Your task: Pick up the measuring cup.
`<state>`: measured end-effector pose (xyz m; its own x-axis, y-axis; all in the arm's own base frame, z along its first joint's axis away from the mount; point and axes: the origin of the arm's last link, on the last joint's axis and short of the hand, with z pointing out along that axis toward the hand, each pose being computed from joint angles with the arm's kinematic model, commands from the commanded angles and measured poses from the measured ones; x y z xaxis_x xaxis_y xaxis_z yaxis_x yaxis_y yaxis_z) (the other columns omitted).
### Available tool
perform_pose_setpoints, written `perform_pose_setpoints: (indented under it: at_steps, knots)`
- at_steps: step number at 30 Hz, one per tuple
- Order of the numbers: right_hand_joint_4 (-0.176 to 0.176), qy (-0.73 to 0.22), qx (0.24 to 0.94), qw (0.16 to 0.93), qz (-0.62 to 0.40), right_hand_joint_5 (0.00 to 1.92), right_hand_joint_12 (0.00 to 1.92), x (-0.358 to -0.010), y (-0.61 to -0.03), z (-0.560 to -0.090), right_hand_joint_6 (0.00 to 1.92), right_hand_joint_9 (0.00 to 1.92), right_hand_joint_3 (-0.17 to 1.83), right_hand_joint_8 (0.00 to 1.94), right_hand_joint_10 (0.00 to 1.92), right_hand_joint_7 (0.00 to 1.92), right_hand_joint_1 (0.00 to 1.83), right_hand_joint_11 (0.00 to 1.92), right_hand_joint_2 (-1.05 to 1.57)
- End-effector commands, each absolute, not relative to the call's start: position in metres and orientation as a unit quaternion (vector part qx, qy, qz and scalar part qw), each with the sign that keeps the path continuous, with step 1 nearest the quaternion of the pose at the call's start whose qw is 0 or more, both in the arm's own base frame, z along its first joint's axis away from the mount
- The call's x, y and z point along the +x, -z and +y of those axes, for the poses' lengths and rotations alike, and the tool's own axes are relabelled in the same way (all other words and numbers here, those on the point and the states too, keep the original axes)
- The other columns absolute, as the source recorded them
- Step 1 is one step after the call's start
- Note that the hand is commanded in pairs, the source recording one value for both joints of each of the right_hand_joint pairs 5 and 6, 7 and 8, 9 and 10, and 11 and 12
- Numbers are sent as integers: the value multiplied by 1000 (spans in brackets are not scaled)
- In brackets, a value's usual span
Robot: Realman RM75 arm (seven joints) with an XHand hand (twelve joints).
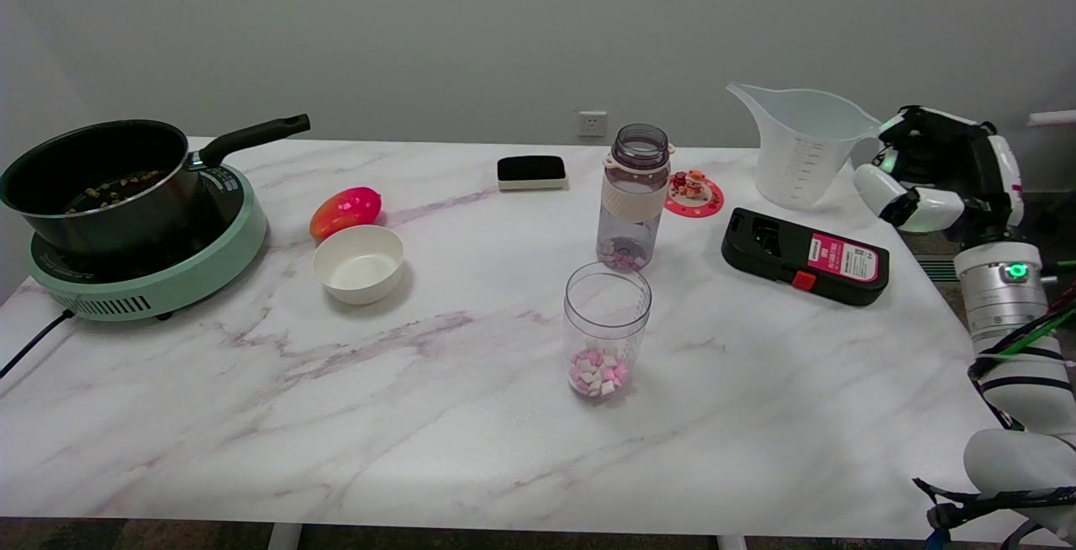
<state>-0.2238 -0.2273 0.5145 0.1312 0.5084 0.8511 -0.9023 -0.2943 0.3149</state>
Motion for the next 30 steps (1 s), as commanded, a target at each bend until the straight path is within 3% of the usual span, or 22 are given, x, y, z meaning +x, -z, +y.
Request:
perform_pose_setpoints:
  at_steps: [1, 4, 10, 17, 24, 26, 28, 30]
  knots:
    - [0, -623, 488, 539, -290, 999, 1264, -253, -490, -236, 999, 1392, 1221, 1386, 1392, 1386, 1273, 1264, -21]
    - [0, -625, 486, 537, -291, 943, 1225, -253, -490, -236, 943, 1346, 1182, 1352, 1346, 1352, 1272, 1225, -24]
    - [0, -627, 491, 525, -300, 722, 936, -251, -485, -243, 722, 1033, 1090, 1164, 1033, 1164, 1285, 936, -151]
    - [0, -651, 489, 499, -299, 662, 902, -250, -487, -230, 662, 1024, 1016, 1158, 1024, 1158, 1282, 902, -118]
    - [0, -641, 485, 494, -331, 733, 959, -260, -470, -213, 733, 1135, 919, 1219, 1135, 1219, 1260, 959, 64]
    - [0, -637, 480, 495, -346, 753, 962, -270, -464, -212, 753, 1113, 975, 1227, 1113, 1227, 1253, 962, 32]
    - [0, -635, 474, 496, -355, 724, 755, -276, -461, -211, 724, 808, 1149, 1150, 808, 1150, 1267, 755, -127]
    - [0, -631, 472, 501, -358, 665, 676, -279, -462, -214, 665, 694, 1174, 1030, 694, 1030, 1282, 676, -150]
